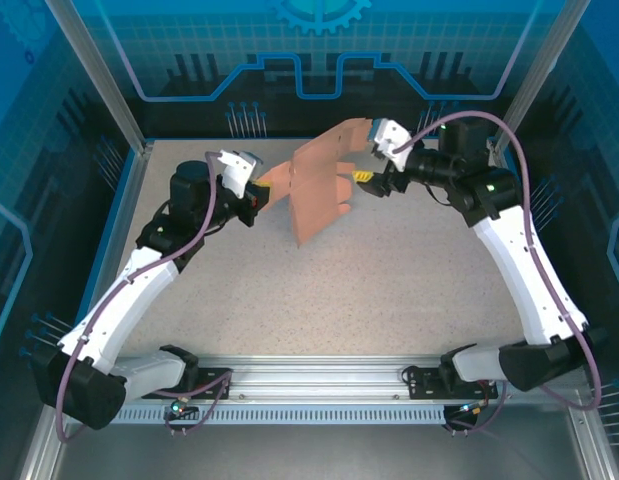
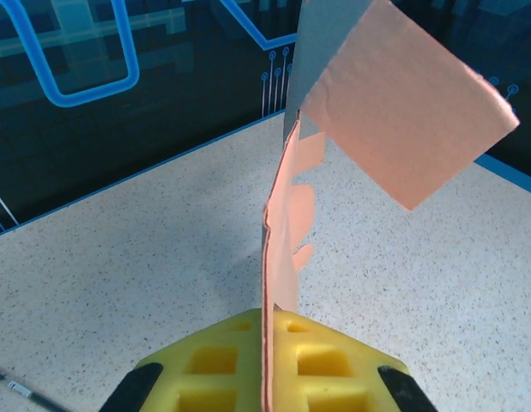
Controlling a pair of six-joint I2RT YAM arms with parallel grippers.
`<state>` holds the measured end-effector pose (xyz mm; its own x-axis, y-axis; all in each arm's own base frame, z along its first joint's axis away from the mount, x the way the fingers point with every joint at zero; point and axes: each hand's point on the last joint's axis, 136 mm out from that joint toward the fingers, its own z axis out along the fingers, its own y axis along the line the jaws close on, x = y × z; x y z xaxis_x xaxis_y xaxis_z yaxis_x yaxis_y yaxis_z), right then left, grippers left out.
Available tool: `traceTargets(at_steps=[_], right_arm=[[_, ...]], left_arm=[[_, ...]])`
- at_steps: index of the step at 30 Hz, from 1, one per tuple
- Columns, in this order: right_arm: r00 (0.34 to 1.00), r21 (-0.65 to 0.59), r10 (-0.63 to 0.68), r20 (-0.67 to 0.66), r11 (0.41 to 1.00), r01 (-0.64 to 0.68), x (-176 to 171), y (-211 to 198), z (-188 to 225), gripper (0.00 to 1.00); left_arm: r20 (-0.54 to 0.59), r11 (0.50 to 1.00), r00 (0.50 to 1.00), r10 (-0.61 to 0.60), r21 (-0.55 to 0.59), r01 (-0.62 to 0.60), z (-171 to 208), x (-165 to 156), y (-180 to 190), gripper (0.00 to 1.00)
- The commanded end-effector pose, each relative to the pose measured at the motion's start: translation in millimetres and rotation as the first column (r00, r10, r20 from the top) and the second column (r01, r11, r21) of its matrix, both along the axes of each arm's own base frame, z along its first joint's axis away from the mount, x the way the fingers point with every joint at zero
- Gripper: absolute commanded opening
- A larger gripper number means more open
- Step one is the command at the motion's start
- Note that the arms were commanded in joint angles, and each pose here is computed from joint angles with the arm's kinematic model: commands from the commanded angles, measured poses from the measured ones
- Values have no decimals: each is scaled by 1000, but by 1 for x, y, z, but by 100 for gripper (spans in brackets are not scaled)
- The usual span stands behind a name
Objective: Fold the paper box
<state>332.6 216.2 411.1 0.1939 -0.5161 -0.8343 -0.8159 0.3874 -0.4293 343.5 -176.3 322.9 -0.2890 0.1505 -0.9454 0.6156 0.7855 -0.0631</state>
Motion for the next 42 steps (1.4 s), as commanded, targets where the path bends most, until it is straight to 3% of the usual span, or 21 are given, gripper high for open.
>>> traceTargets(at_steps=[1,15,21,28,42], right_arm=[[993,-104,119,-18,987,-121,-9,9,-13,77],[976,-188,211,-60,957,-219,9,25,-28,73],[953,-186,263,-148,939,-288,5,32,-39,57],[934,-177,288,-213,928,-327,4,37,-50,28],[920,-165,289,-266,926,-339,5,40,-58,3]], left_arm=[[63,997,996,-67,32,65,21,-12,-3,0],[67,984,982,-177,43,175,22,-26,-17,0],[65,983,981,-183,48,180,21,-26,-19,0],[68,983,981,-180,54,176,21,-23,-19,0],[61,986,984,-164,52,161,15,-19,-20,0]])
